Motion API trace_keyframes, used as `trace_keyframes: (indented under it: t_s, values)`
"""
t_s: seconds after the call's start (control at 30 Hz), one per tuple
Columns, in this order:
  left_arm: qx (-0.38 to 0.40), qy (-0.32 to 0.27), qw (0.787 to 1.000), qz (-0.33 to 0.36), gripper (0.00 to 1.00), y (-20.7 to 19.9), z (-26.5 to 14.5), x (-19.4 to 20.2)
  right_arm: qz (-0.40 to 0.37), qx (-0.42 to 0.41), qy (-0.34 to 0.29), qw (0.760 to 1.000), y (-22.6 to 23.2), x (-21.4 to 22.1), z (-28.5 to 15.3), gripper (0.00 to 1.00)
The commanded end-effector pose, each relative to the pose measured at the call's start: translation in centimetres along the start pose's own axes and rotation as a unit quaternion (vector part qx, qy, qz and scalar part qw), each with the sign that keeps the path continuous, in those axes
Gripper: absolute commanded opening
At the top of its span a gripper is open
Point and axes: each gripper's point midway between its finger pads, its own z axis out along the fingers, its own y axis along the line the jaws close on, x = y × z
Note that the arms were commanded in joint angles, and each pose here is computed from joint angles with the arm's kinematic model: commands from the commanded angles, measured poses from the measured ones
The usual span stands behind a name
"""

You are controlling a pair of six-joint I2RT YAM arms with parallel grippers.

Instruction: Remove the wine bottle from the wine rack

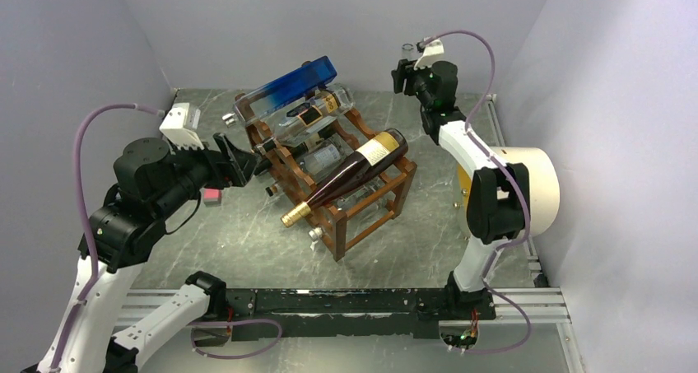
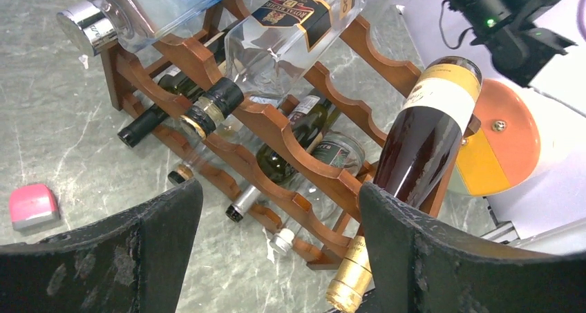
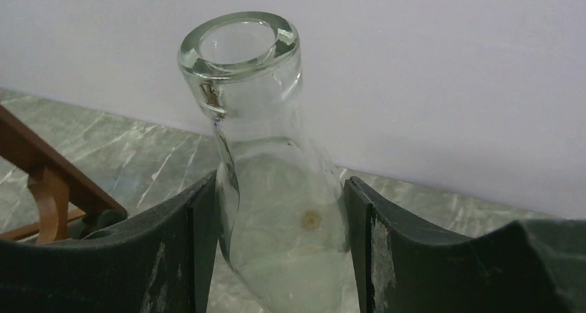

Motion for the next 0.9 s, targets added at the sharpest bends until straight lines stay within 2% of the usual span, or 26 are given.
trace_keyframes:
  t_s: [0.0,0.2,0.4,0.87]
  values:
    - [0.002,-0.039,0.999,0.018,0.87,0.0,-0.1,-1.6,0.037,0.022,-0.143,0.989,-0.5,-5.4,1.0,0.00]
    - [-0.004,-0.034,0.999,0.028,0.87,0.4,0.5,-1.2,0.052,0.044,-0.158,0.985,-0.2,-2.8,3.5,0.00]
    - [-0.006,-0.031,0.999,0.028,0.87,0.6,0.8,-0.8,0.057,0.061,-0.128,0.988,-0.2,0.5,6.3,0.00]
    - [-0.003,-0.032,0.999,0.027,0.87,0.3,0.7,-1.1,0.061,0.062,-0.091,0.992,-0.4,6.1,7.3,0.00]
